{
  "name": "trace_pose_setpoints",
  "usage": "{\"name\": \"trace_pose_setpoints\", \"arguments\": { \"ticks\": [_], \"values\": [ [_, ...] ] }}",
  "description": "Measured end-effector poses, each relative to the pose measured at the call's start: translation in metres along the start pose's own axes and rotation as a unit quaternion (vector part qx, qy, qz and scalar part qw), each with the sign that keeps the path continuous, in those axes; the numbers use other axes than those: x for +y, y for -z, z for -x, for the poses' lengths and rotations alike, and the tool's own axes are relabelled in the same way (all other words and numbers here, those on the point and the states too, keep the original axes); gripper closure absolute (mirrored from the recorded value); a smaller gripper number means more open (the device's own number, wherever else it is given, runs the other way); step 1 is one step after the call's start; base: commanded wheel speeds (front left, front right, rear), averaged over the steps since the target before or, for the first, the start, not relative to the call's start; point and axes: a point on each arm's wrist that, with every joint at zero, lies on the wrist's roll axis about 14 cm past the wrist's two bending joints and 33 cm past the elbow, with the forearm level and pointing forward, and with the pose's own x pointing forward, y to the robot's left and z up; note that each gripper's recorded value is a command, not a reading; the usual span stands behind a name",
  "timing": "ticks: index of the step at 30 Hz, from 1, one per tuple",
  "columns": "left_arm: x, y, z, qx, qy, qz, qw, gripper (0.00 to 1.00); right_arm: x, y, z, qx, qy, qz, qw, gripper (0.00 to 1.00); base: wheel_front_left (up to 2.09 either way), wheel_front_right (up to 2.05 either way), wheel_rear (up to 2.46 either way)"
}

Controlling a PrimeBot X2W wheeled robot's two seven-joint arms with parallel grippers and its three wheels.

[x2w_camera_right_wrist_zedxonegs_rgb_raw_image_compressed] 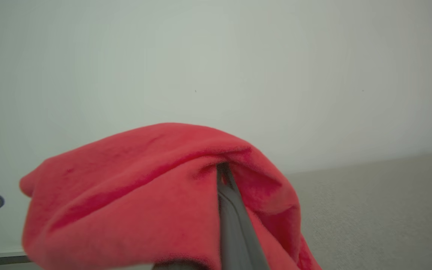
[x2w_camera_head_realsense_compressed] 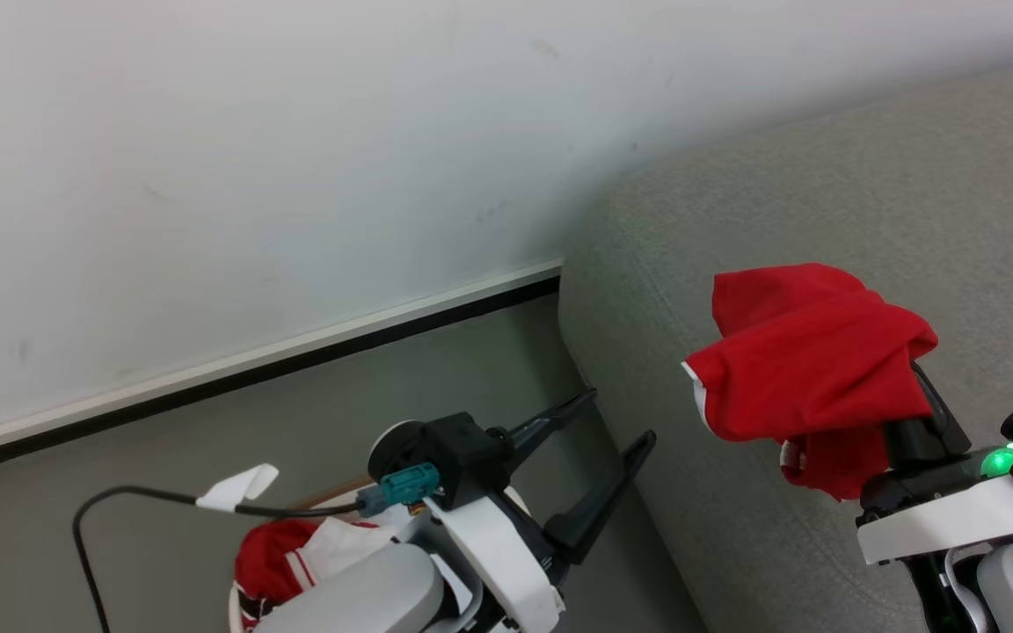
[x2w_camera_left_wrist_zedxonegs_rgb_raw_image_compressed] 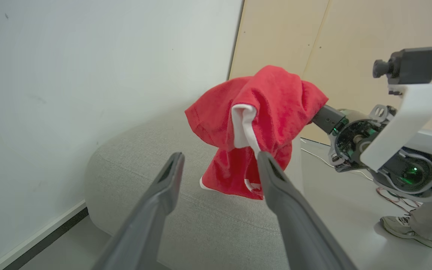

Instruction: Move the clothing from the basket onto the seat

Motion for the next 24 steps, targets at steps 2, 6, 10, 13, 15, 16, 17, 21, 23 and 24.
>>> {"name": "trace_pose_setpoints", "arguments": {
  "ticks": [2,6,10,13,15,16,17,21,23,24],
  "values": [
    [-0.003,0.004,-0.006,0.001,0.011,0.001,1.0,0.0,-0.009,0.001,0.008,0.002,0.017,0.001,1.0,1.0,0.0,0.0,0.0],
    [-0.007,0.014,-0.014,0.005,0.029,0.004,1.0,0.0,-0.021,0.001,0.019,0.005,0.042,0.007,0.999,1.0,0.0,0.0,0.0],
    [-0.006,0.023,-0.017,0.009,0.038,0.014,0.999,0.0,-0.03,0.005,0.023,0.012,0.058,0.012,0.998,1.0,0.0,0.0,0.0],
    [-0.004,0.027,-0.019,0.01,0.039,0.022,0.999,0.0,-0.032,0.008,0.023,0.016,0.063,0.014,0.998,1.0,0.0,0.0,0.0],
    [-0.002,0.028,-0.02,0.009,0.04,0.023,0.999,0.0,-0.033,0.011,0.021,0.02,0.063,0.018,0.998,1.0,0.0,0.0,0.0],
    [-0.001,0.029,-0.02,0.008,0.04,0.023,0.999,0.0,-0.033,0.012,0.019,0.022,0.063,0.019,0.998,1.0,0.0,0.0,0.0],
    [0.001,0.029,-0.02,0.007,0.04,0.024,0.999,0.0,-0.033,0.012,0.017,0.022,0.062,0.02,0.998,1.0,0.0,0.0,0.0],
    [0.012,0.033,-0.021,0.006,0.036,0.026,0.999,0.0,-0.035,0.006,-0.005,0.014,0.052,0.036,0.998,1.0,0.0,0.0,0.0],
    [0.021,0.035,-0.021,0.007,0.034,0.028,0.999,0.0,-0.038,0.002,-0.02,0.009,0.047,0.048,0.998,1.0,0.0,0.0,0.0],
    [0.025,0.037,-0.022,0.009,0.034,0.027,0.999,0.0,-0.039,0.001,-0.029,0.008,0.043,0.055,0.997,1.0,0.0,0.0,0.0]
  ]
}}
